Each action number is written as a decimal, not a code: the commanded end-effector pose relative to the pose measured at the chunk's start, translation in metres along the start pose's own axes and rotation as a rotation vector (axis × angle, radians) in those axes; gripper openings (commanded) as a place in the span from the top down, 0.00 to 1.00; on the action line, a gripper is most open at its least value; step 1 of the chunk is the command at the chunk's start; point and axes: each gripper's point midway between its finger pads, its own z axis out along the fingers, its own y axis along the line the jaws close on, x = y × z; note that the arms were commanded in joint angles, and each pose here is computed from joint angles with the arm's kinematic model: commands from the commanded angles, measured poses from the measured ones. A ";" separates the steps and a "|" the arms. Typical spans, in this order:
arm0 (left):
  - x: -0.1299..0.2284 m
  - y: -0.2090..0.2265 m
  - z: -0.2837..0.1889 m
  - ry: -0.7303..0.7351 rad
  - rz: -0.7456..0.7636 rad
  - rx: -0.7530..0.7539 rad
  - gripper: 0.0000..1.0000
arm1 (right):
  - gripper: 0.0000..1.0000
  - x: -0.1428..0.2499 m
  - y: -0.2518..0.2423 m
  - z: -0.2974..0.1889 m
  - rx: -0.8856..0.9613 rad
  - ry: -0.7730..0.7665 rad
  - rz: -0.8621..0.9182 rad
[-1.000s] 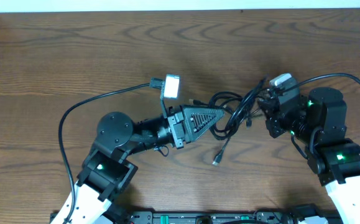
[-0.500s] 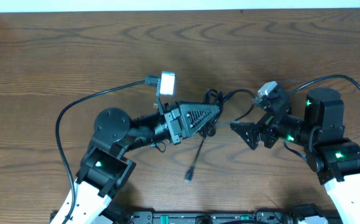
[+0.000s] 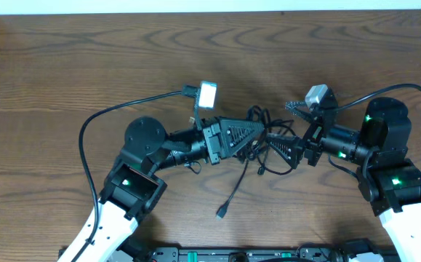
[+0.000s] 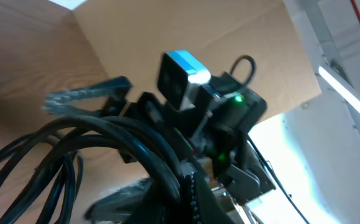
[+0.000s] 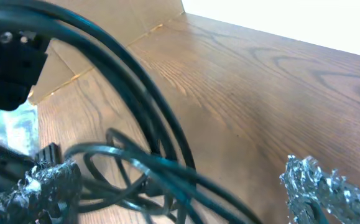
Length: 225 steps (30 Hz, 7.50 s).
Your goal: Untangle cables
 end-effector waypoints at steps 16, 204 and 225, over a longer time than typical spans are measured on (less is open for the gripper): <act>0.014 -0.074 0.012 0.023 0.126 0.221 0.92 | 0.01 0.020 -0.060 0.019 0.191 0.064 0.065; 0.044 0.228 -0.181 0.242 0.063 -1.402 0.00 | 0.01 0.079 -0.117 -0.015 0.273 0.181 0.398; 0.037 0.228 -0.187 0.205 0.052 -1.412 0.00 | 0.02 0.138 -0.110 0.037 0.562 0.054 1.222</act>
